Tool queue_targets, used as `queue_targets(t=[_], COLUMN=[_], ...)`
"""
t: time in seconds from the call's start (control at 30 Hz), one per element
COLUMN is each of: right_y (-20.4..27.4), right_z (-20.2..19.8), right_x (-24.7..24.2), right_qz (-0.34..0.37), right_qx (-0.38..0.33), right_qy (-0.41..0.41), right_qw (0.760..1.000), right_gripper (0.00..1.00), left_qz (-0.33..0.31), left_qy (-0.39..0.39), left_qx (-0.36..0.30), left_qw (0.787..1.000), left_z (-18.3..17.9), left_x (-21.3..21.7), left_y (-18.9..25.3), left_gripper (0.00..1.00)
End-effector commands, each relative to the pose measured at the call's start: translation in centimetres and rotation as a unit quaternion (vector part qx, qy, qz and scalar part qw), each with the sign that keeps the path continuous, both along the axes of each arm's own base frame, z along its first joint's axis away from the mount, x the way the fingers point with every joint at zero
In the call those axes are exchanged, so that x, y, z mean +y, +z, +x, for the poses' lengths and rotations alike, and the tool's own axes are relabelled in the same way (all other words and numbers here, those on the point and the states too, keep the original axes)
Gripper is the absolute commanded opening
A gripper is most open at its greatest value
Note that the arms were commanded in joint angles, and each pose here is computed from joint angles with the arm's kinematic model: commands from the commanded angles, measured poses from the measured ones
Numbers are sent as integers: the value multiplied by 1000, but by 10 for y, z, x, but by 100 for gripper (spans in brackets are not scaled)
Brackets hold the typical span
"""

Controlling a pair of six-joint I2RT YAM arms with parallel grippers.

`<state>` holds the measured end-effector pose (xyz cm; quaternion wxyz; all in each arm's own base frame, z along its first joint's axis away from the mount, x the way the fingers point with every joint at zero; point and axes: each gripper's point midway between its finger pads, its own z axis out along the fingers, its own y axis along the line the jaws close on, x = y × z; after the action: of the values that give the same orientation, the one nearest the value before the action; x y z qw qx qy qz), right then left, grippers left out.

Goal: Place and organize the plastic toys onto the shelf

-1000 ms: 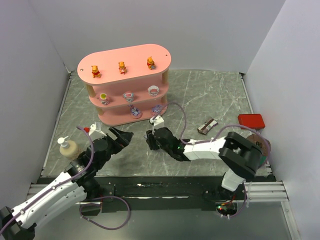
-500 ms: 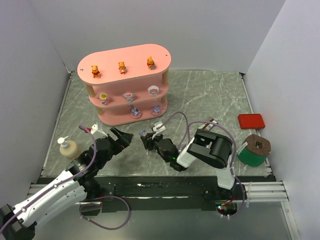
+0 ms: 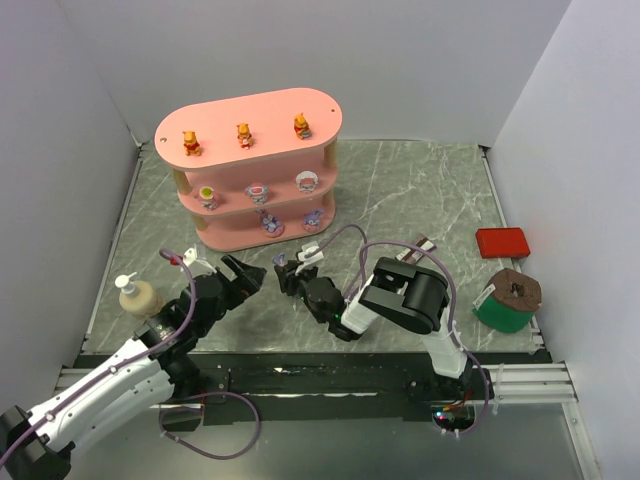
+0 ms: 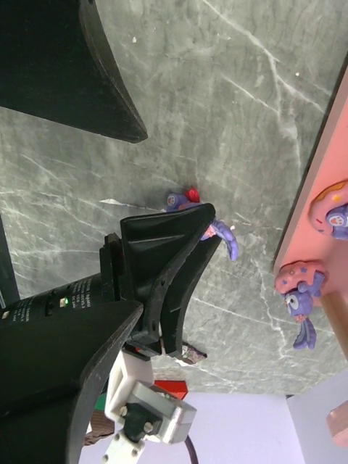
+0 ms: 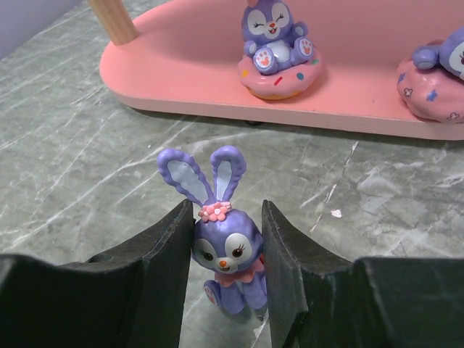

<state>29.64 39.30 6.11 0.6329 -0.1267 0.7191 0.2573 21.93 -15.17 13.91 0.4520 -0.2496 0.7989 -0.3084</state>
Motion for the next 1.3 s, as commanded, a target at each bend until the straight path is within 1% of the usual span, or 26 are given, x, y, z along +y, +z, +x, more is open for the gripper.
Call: queue_targets(t=[0.0,0.03,0.07,0.13,0.17,0.23,0.27,0.33,0.37,0.57,0.7,0.9,0.97,1.03,1.07,1.17,1.2,1.23,1.27], right_y=[85,80,77,71,73,70,72,68,68,65,65,63,75,75,87,82,84,78,78], right_z=[6,6,5,2,1,-1,-2,-4,-6,-12,-17,-21,-25,-31,-33,-36,-35,-37,-36], right_x=[9,6,6,1,-1,-5,-6,-10,-9,-16,-20,-27,-29,-37,-41,-54,-55,-63,-66], right_qz=[156,156,154,153,154,150,150,144,145,138,134,129,131,120,129,89,89,59,53], right_qx=[-86,-81,-76,-68,-68,-65,-65,-63,-62,-57,-57,-53,-62,-63,-65,-26,-12,9,18], right_qy=[-13,-15,-13,-16,-16,-19,-19,-23,-21,-30,-29,-28,-20,-11,-11,-25,-31,-42,-46], right_qw=[984,984,985,986,986,986,986,987,987,988,989,990,989,991,989,995,995,997,997], right_gripper=[17,20,26,32,39,44,49,52,58,71,74,72,72,73,73,73,73,71,70], left_qz=[-5,-5,-2,-6,-5,-9,-9,-11,-8,-5,-6,-5,-8,-12,-8,-3,-6,2,2], left_qy=[2,1,0,-5,-5,-9,-9,-10,-10,-13,-14,-18,-20,-21,-20,-21,-23,-29,-29], left_qx=[-21,-21,-18,-18,-16,-14,-13,-15,-13,-11,-11,-10,-7,0,9,31,30,45,48], left_qw=[1000,1000,1000,1000,1000,1000,1000,1000,1000,1000,1000,1000,1000,1000,1000,999,999,999,998], left_z=[8,8,9,9,10,10,11,12,12,15,16,18,19,20,21,25,28,30,33], left_x=[-2,-3,-3,-6,-6,-8,-8,-9,-9,-10,-11,-12,-14,-17,-18,-23,-27,-31,-34], left_y=[20,20,17,16,14,12,11,12,10,9,8,6,5,3,-3,-12,-8,-16,-16], left_gripper=[96,96,96,96,96,96,96,96,96,96,96,96,96,96,96,96,97,98,99])
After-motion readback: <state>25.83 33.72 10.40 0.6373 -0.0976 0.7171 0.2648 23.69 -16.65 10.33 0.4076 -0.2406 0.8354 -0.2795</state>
